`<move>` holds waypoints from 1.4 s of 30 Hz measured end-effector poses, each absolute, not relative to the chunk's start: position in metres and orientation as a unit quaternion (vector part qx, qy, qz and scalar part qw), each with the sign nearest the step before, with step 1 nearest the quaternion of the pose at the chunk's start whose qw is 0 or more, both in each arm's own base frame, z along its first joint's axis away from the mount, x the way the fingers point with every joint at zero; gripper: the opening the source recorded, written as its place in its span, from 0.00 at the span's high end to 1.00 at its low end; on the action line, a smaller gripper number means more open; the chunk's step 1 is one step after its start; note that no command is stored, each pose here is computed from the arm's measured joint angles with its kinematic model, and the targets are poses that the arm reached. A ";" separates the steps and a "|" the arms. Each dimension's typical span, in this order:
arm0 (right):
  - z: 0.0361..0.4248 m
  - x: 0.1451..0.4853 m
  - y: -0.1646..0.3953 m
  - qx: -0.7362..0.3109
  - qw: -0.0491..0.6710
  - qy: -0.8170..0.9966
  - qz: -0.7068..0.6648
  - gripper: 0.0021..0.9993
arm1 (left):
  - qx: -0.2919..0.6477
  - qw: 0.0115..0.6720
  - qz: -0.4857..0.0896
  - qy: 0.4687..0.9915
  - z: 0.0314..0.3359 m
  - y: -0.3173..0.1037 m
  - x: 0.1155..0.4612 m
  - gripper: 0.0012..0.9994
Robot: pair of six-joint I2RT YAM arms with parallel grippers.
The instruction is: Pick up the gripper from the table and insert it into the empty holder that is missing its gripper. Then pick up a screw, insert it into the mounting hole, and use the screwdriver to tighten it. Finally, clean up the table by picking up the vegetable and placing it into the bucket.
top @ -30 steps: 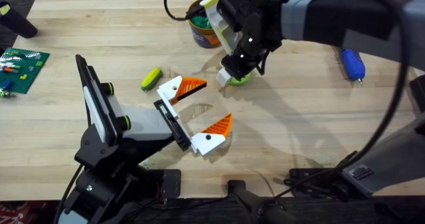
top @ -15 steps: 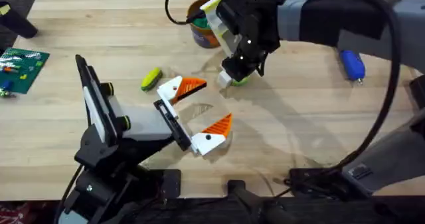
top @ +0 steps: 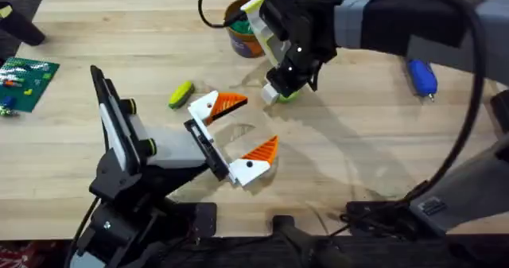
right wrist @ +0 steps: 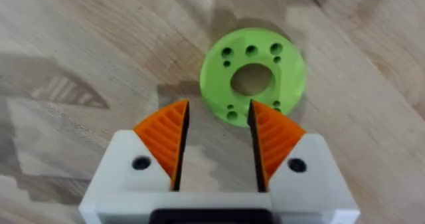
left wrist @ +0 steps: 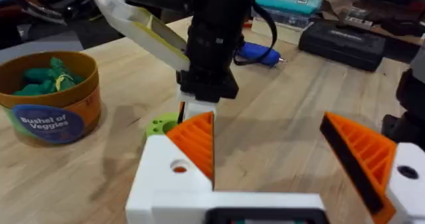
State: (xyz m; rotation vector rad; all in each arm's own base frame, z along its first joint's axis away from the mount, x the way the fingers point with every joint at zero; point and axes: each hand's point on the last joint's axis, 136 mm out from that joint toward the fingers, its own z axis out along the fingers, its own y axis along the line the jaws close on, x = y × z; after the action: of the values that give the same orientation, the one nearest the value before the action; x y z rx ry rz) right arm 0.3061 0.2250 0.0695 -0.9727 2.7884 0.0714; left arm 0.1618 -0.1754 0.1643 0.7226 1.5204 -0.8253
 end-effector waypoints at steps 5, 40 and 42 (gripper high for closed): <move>0.084 0.311 0.218 -0.319 0.117 0.941 0.007 0.46 | 0.311 0.592 -0.355 0.654 0.164 -0.175 0.162 0.02; 0.058 0.311 0.203 -0.303 0.077 0.950 -0.019 0.46 | 0.311 0.592 -0.355 0.654 0.164 -0.175 0.162 0.02; 0.058 0.311 0.203 -0.303 0.077 0.950 -0.019 0.46 | 0.311 0.592 -0.355 0.654 0.164 -0.175 0.162 0.02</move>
State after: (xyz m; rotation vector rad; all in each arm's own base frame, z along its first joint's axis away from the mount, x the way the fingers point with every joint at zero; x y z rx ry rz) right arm 0.3113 0.2031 0.0577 -0.9083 2.8451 -0.0565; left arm 0.1618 -0.1754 0.1643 0.7226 1.5204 -0.8253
